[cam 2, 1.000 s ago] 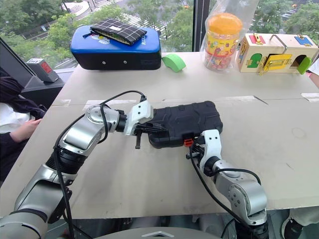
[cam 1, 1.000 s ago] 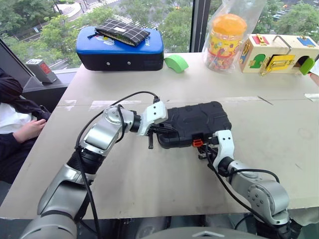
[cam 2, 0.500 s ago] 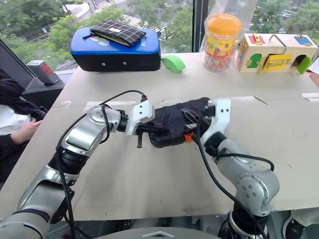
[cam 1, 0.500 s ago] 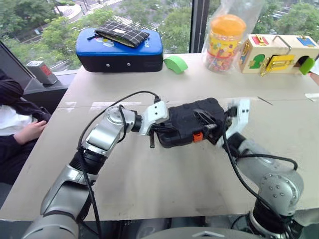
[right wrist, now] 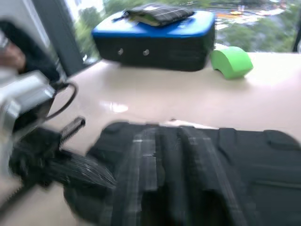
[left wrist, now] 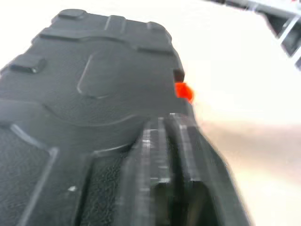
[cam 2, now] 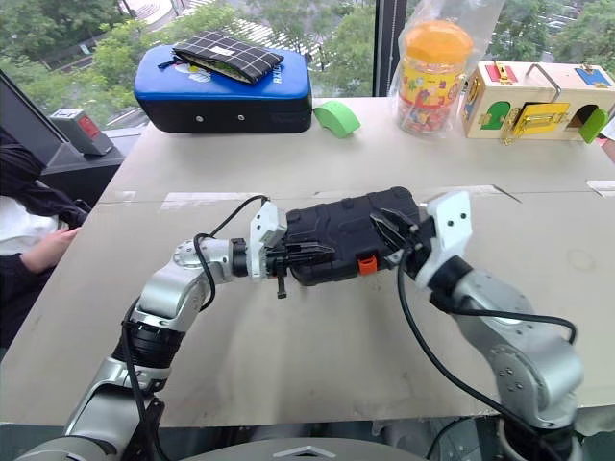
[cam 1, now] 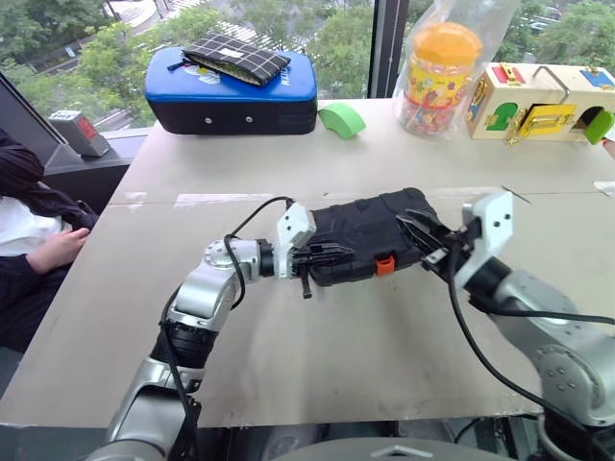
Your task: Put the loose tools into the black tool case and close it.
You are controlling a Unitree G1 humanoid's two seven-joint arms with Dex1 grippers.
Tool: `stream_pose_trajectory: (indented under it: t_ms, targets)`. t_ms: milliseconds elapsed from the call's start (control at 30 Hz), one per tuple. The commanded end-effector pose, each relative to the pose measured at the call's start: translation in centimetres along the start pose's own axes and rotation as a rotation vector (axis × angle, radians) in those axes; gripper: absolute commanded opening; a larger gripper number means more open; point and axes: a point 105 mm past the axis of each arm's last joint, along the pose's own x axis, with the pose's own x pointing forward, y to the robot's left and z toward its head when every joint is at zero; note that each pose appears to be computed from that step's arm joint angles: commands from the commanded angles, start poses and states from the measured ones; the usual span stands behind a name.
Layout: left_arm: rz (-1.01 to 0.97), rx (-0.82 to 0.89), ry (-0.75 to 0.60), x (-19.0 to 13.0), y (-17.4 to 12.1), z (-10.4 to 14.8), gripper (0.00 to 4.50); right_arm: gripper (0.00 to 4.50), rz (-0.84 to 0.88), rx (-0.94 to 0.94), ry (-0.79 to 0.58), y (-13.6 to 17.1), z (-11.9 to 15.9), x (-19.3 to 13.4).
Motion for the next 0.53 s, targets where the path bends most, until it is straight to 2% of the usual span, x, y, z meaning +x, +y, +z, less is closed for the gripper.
stream_pose_trajectory:
  t_ms: [33,167,200,367,533]
  targets:
    - [0.035,-0.018,-0.091,-2.8,-1.0,1.7,2.06,2.63,0.093,-0.118,0.059,-1.2,0.3,-3.3]
    - [0.109,-0.046,-0.024,-8.0,-2.7,-0.1,3.89,4.49,0.162,-0.173,0.249,-2.6,-1.0,-9.8]
    - [0.126,-0.046,0.000,-8.9,-3.0,-0.6,4.36,4.50,0.164,-0.174,0.273,-2.7,-1.1,-11.0]
    - [0.193,-0.061,0.121,-12.4,-4.9,-3.0,4.46,4.50,0.132,-0.193,0.349,-3.0,-2.2,-15.7]
    - [0.189,-0.111,0.130,-13.4,-5.8,-3.8,4.46,4.50,0.074,-0.210,0.381,-3.1,-3.0,-18.2]
